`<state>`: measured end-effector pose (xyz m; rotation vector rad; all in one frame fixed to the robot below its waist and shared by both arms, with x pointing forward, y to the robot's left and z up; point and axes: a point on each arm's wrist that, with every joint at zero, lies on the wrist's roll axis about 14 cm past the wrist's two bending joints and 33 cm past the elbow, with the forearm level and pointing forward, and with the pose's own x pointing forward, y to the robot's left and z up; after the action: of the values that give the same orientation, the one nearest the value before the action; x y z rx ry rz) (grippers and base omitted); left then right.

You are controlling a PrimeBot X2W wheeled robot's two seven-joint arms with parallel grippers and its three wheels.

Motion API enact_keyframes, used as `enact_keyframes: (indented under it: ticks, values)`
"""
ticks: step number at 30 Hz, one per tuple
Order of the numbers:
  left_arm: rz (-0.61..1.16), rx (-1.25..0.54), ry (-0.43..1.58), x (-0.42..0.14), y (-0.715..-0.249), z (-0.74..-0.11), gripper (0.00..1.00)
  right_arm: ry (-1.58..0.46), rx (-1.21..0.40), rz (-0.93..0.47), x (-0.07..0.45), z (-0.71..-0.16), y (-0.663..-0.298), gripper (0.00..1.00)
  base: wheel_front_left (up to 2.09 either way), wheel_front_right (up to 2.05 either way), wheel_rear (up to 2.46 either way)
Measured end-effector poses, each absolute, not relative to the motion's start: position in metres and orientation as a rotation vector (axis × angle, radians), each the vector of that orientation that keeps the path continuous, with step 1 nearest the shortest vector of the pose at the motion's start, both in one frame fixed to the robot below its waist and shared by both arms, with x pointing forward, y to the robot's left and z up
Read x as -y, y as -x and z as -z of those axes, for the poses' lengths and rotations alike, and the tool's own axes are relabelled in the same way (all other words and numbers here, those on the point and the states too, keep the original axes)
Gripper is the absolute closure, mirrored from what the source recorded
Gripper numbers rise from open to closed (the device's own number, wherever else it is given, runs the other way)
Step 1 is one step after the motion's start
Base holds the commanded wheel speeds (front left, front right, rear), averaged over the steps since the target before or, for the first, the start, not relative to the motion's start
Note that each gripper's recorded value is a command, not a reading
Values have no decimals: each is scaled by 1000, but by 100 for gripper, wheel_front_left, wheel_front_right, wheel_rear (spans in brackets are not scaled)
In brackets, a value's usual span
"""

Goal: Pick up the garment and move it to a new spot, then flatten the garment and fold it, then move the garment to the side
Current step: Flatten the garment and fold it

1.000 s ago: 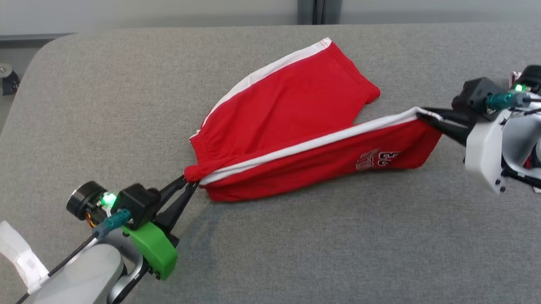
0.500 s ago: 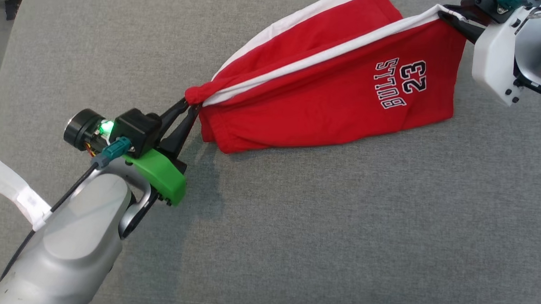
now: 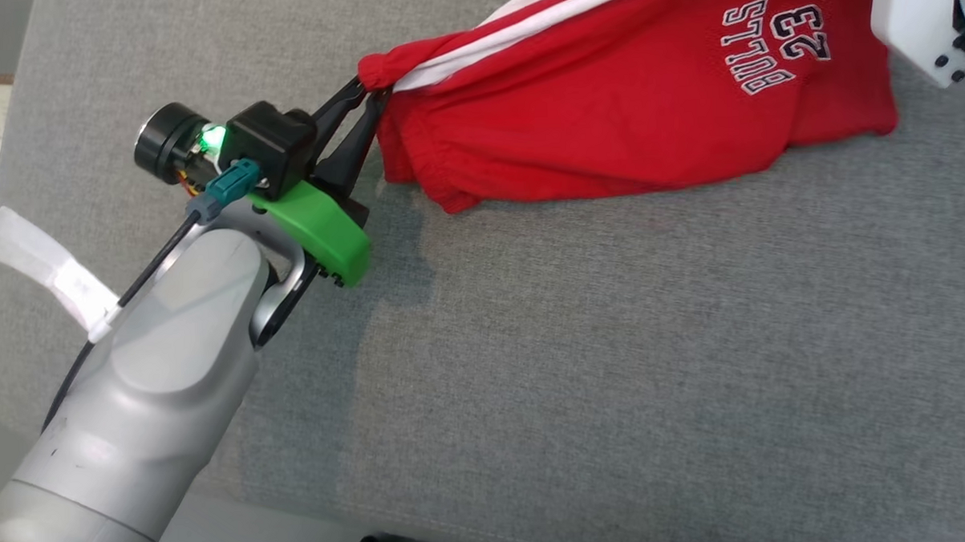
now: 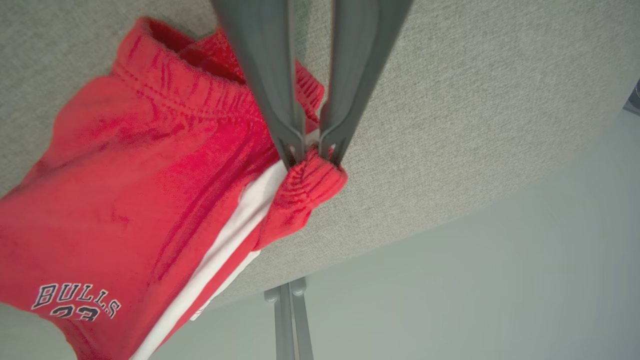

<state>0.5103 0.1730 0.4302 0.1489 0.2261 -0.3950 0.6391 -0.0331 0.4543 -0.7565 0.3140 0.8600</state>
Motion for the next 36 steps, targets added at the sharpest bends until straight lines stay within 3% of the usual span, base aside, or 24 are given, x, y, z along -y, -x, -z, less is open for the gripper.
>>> enact_keyframes:
  ticks: [17, 18, 19, 20, 21, 36]
  values:
    - [361, -296, -152, -178, -524, -398, 100, 796, -276, -887, 6, -414, -669, 100, 0, 0, 0]
    - [360, -297, -152, -179, -525, -397, 73, 792, -271, -885, 6, -414, -671, 100, 0, 0, 0]
    - [357, -299, -153, -179, -526, -396, 53, 787, -261, -885, 4, -416, -673, 50, 0, 0, 0]
    - [352, -299, -153, -180, -527, -396, 8, 775, -256, -882, 3, -417, -675, 0, 0, 0, 0]
    - [346, -295, -154, -182, -529, -397, 0, 763, -262, -881, 3, -417, -676, 0, 0, 0, 0]
    - [220, -184, -148, -212, -538, -436, 0, 610, -217, -840, 15, -448, -671, 0, 0, 0, 0]
